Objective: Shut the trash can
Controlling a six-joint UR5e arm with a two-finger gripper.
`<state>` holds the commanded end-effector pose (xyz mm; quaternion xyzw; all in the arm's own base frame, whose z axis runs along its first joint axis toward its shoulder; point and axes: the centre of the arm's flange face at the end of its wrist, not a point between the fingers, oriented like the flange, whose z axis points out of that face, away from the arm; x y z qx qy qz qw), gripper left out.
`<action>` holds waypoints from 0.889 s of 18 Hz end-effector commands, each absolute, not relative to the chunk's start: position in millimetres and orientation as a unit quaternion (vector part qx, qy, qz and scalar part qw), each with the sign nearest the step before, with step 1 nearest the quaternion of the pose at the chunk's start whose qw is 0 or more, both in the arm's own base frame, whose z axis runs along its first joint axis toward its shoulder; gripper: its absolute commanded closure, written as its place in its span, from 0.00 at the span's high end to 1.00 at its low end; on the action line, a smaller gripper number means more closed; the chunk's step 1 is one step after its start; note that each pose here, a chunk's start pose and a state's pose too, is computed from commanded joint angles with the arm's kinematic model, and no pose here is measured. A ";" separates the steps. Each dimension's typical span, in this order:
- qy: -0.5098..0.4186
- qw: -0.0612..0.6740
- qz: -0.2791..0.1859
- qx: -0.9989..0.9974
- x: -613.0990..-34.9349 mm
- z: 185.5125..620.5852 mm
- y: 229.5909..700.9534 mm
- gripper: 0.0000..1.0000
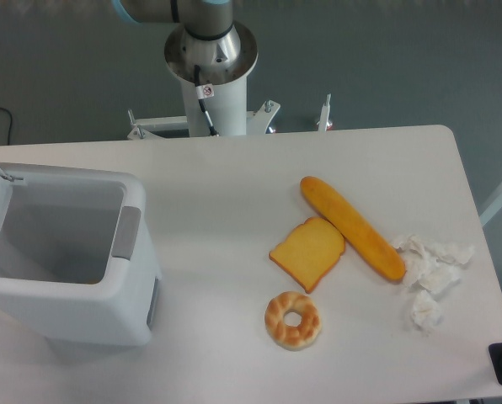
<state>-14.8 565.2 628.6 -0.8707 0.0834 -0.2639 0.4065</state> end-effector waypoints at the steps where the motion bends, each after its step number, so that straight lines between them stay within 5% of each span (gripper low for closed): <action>1: 0.084 0.406 -0.264 -0.871 -14.3 627.7 565.9 1.00; 16: 0.105 0.393 -0.274 -0.871 5.6 612.9 577.9 1.00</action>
